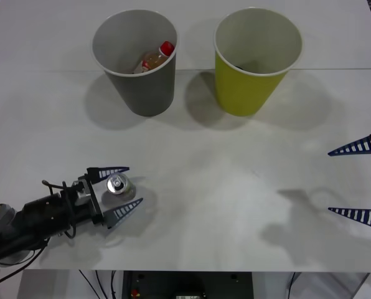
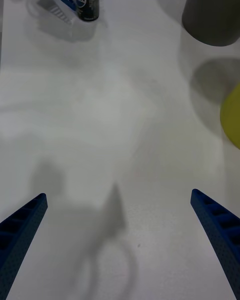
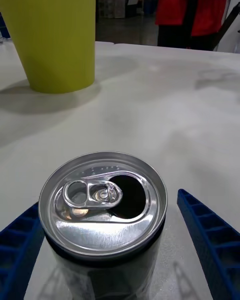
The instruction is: Put the can into the green bin and the plastic bottle into the gray bin
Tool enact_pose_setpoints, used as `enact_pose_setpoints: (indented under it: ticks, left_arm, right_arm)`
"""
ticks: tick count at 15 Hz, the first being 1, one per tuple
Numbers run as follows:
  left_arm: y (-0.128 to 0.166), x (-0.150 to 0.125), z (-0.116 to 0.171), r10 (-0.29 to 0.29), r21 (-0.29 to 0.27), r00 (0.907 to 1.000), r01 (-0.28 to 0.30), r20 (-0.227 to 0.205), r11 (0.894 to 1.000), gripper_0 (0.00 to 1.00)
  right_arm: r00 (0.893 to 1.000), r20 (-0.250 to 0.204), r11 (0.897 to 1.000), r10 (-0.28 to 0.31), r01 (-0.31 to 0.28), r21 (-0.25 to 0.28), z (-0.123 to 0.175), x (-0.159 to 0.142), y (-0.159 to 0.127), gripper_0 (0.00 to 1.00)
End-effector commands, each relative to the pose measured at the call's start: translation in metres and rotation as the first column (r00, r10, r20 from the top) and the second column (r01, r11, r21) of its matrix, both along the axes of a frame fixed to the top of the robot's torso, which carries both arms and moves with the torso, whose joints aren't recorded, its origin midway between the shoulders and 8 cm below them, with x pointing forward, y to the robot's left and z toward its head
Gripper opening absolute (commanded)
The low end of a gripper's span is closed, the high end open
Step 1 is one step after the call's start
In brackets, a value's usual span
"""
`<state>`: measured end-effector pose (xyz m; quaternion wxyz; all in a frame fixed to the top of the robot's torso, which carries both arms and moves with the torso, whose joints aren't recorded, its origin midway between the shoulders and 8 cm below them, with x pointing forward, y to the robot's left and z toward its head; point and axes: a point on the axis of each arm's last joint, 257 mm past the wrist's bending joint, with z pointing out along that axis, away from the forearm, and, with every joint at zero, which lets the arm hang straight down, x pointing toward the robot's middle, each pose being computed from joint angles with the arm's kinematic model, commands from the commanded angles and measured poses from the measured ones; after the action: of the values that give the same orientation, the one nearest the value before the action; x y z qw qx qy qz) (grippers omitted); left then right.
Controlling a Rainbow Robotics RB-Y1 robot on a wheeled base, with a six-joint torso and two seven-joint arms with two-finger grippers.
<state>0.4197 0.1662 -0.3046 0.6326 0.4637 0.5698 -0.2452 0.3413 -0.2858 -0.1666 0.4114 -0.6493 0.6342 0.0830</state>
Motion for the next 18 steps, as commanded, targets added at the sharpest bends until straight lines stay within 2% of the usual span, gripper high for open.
enact_pose_setpoints:
  ticks: [1, 2, 8, 11, 14, 17, 18]
  left_arm:
    - [-0.001, -0.001, -0.002, -0.003, 0.005, 1.0, 0.003, -0.002, 1.0, 0.03]
    - [-0.002, -0.001, -0.002, -0.004, 0.002, 1.0, 0.004, -0.003, 1.0, 0.0]
    - [-0.003, 0.0, -0.001, -0.008, 0.001, 0.9999, 0.008, -0.014, 1.0, 0.0]
    - [-0.002, 0.005, 0.004, -0.018, 0.025, 0.9997, 0.018, -0.02, 1.0, 0.0]
    - [-0.005, 0.002, 0.018, -0.052, 0.03, 0.9946, 0.054, -0.09, 0.998, 0.0]
    - [-0.006, 0.001, 0.035, -0.074, 0.071, 0.9866, 0.085, -0.145, 0.994, 0.0]
    - [-0.006, 0.0, 0.042, -0.077, 0.103, 0.9838, 0.094, -0.162, 0.99, 0.0]
  right_arm:
    - [1.0, 0.0, 1.0, 0.0, 0.0, 0.0, 0.0, 0.0, 0.0, 1.0]
    - [1.0, 0.0, 1.0, 0.0, 0.0, 0.0, 0.0, 0.0, 0.0, 1.0]
    - [1.0, 0.0, 1.0, 0.0, 0.0, 0.0, 0.0, 0.0, 0.0, 1.0]
    - [1.0, 0.0, 1.0, 0.0, 0.0, 0.0, 0.0, 0.0, 0.0, 1.0]
    - [1.0, 0.0, 1.0, 0.0, 0.0, 0.0, 0.0, 0.0, 0.0, 1.0]
    - [1.0, 0.0, 1.0, 0.0, 0.0, 0.0, 0.0, 0.0, 0.0, 1.0]
    - [1.0, 0.0, 1.0, 0.0, 0.0, 0.0, 0.0, 0.0, 0.0, 1.0]
